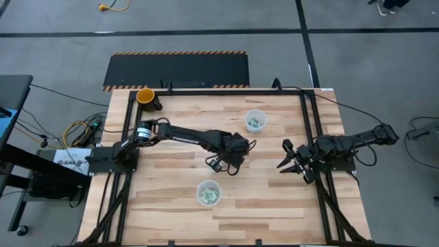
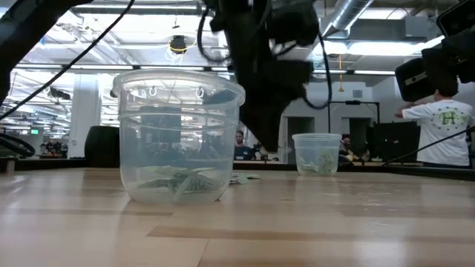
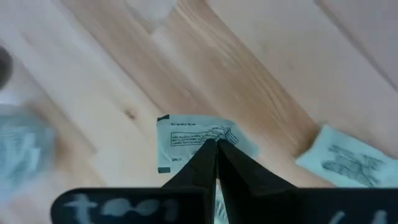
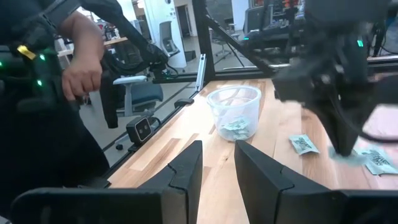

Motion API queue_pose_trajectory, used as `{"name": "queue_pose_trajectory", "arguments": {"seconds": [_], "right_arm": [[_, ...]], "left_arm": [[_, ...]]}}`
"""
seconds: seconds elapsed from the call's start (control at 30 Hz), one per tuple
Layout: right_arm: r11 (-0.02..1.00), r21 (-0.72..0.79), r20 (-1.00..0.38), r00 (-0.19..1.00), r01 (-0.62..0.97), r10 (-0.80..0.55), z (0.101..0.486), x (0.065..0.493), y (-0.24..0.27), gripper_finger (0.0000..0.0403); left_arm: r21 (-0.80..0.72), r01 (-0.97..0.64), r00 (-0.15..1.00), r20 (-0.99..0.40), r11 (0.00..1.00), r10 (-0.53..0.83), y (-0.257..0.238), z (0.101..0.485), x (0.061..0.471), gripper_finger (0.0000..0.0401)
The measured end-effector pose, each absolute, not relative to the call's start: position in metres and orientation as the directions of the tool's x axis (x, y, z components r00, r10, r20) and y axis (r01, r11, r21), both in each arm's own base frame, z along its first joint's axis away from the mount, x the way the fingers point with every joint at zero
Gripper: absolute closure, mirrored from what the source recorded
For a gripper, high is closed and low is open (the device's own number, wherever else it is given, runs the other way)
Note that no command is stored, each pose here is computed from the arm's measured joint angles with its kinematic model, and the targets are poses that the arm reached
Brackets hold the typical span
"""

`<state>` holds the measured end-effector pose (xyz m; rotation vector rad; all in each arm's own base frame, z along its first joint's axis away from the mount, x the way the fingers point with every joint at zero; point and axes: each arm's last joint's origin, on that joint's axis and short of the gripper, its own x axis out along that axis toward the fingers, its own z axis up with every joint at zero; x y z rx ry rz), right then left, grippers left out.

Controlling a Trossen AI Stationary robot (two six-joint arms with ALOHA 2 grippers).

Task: Pick and place Stevia / Truvia into bins
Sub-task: Put the stevia packet into the bottom transparent container

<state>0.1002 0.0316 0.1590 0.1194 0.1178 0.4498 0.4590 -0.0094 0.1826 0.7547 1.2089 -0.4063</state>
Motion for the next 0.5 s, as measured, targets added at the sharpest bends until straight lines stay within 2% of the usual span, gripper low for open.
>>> {"name": "queue_pose_trajectory", "arguments": {"seconds": [0.23,0.37,0.5], "right_arm": [[0.894,0.141,-0.087,0.894,-0.426,0.439,0.159,0.1,0.032,0.0316],[0.894,0.141,-0.087,0.894,-0.426,0.44,0.159,0.1,0.032,0.0316],[0.894,0.14,-0.087,0.894,-0.426,0.44,0.159,0.1,0.032,0.0316]], "left_arm": [[0.296,0.633,0.189,-0.955,0.716,0.229,-0.018,0.217,0.447,0.0401],[0.236,0.584,0.081,-0.969,0.777,0.234,-0.025,0.227,0.436,0.0401],[0.204,0.575,0.008,-0.97,0.793,0.243,-0.047,0.231,0.424,0.0401]]}}
